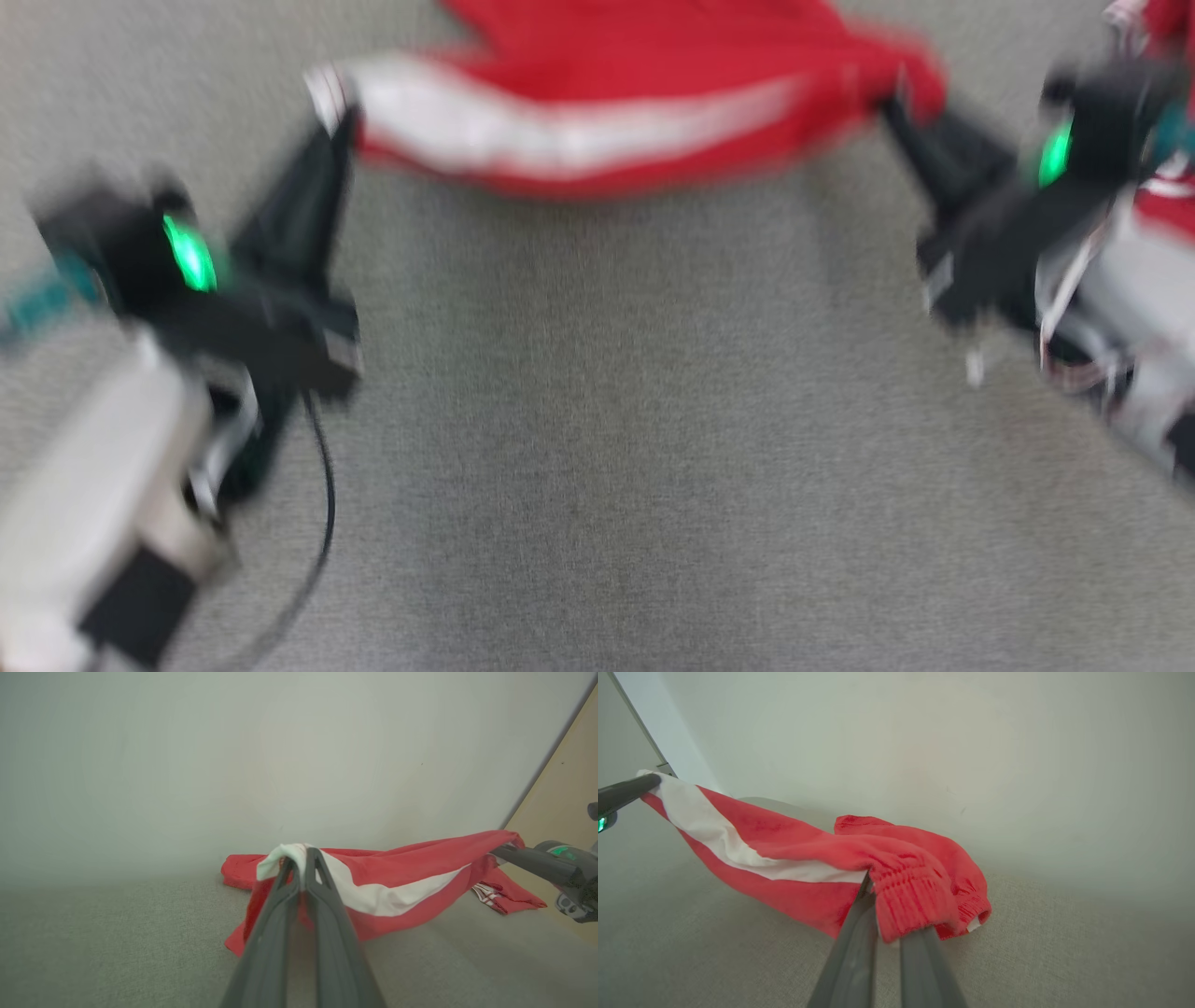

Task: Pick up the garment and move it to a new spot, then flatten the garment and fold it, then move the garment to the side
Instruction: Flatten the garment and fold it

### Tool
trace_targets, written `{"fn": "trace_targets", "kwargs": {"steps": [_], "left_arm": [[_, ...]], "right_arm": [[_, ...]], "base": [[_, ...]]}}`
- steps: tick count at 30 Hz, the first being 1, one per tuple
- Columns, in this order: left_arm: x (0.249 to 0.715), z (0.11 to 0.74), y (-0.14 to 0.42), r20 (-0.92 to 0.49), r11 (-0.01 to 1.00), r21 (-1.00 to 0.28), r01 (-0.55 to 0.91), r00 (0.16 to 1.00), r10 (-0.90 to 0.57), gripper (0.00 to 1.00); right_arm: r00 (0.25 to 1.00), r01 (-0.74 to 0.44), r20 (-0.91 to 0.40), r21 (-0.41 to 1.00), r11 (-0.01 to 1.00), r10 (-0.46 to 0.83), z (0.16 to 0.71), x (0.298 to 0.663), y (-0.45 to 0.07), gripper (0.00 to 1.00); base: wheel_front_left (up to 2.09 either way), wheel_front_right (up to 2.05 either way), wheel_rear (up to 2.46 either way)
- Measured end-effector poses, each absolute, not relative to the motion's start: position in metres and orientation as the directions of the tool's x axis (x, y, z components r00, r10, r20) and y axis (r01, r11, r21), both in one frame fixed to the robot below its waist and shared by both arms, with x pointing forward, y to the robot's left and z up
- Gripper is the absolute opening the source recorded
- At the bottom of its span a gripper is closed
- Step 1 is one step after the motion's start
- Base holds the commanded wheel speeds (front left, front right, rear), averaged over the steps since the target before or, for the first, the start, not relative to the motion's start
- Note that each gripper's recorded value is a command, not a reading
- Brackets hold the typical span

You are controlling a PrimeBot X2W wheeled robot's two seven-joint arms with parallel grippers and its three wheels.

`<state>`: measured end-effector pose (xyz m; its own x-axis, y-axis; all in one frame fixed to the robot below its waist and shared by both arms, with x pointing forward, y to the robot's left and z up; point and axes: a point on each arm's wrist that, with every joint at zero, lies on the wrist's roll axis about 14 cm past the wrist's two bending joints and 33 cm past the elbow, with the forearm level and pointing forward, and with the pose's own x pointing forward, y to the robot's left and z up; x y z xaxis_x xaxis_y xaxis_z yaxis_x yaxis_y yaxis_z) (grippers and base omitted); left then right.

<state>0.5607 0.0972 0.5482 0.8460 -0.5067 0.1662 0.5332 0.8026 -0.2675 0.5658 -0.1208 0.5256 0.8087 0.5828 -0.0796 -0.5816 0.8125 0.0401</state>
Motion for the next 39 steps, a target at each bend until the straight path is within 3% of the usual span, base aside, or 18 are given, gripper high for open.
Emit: {"fn": "trace_targets", "kwargs": {"steps": [8, 20, 26, 33, 39], "left_arm": [[0.457, 0.499, 0.094, 0.036, 0.799, -0.326, 0.506, 0.851, -0.524, 0.00], [0.377, 0.470, 0.112, -0.067, 0.825, -0.371, 0.426, 0.874, -0.481, 0.00], [0.347, 0.459, 0.116, -0.106, 0.838, -0.368, 0.404, 0.877, -0.469, 0.00], [0.336, 0.452, 0.125, -0.136, 0.857, -0.339, 0.389, 0.881, -0.454, 0.00], [0.366, 0.481, 0.122, -0.064, 0.842, -0.249, 0.479, 0.859, -0.508, 0.00]], "right_arm": [[0.805, -0.534, -0.198, 0.172, 0.828, 0.560, 0.482, 0.463, -0.144, 0.00], [0.766, -0.493, -0.297, 0.297, 0.818, 0.570, 0.441, 0.350, -0.143, 0.00], [0.714, -0.505, -0.350, 0.344, 0.792, 0.607, 0.430, 0.302, -0.131, 0.00], [0.708, -0.498, -0.350, 0.368, 0.785, 0.613, 0.434, 0.288, -0.125, 0.00], [0.743, -0.489, -0.288, 0.383, 0.784, 0.604, 0.451, 0.304, -0.120, 0.00]], "base": [[0.00, 0.00, 0.00], [0.00, 0.00, 0.00], [0.00, 0.00, 0.00], [0.00, 0.00, 0.00], [0.00, 0.00, 0.00]]}}
